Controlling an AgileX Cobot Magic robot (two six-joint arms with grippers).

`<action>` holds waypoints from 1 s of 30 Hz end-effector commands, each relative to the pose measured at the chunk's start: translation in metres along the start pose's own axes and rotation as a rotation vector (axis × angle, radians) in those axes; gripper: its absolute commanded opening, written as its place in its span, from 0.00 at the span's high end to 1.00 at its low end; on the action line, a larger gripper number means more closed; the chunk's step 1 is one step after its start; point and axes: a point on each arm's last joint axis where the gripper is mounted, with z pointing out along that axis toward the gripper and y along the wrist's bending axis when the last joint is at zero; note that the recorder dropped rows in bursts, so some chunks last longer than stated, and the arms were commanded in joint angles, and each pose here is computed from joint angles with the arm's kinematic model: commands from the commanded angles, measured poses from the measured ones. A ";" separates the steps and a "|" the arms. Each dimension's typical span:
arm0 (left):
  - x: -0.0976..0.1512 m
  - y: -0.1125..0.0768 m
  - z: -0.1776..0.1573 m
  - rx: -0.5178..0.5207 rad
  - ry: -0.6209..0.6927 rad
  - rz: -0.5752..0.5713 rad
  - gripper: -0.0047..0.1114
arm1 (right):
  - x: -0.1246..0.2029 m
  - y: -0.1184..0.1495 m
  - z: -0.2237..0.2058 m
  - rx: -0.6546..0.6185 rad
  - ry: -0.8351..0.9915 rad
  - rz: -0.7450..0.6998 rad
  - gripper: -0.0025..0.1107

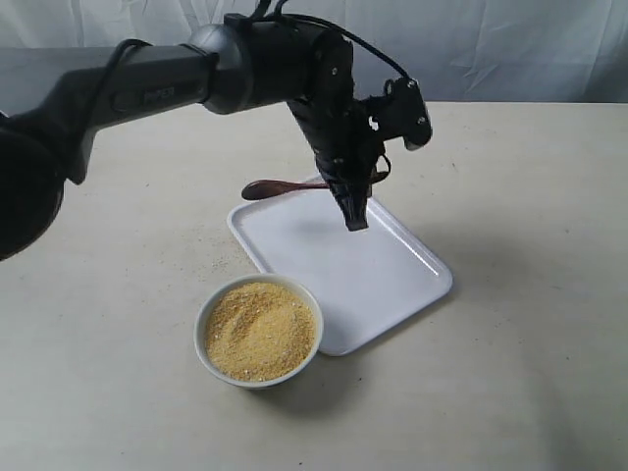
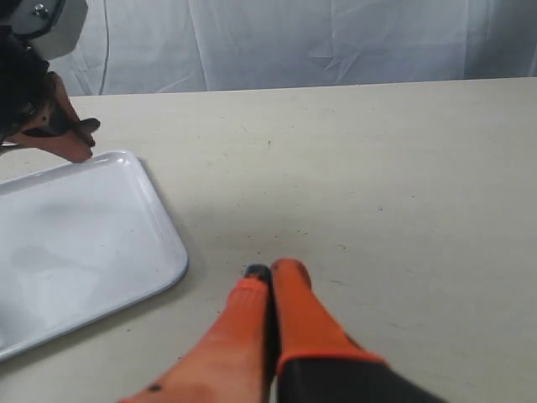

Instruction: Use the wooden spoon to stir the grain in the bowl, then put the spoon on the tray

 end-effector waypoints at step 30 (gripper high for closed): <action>-0.016 -0.003 -0.072 -0.063 0.024 -0.145 0.61 | 0.000 0.000 0.000 0.005 -0.016 -0.001 0.98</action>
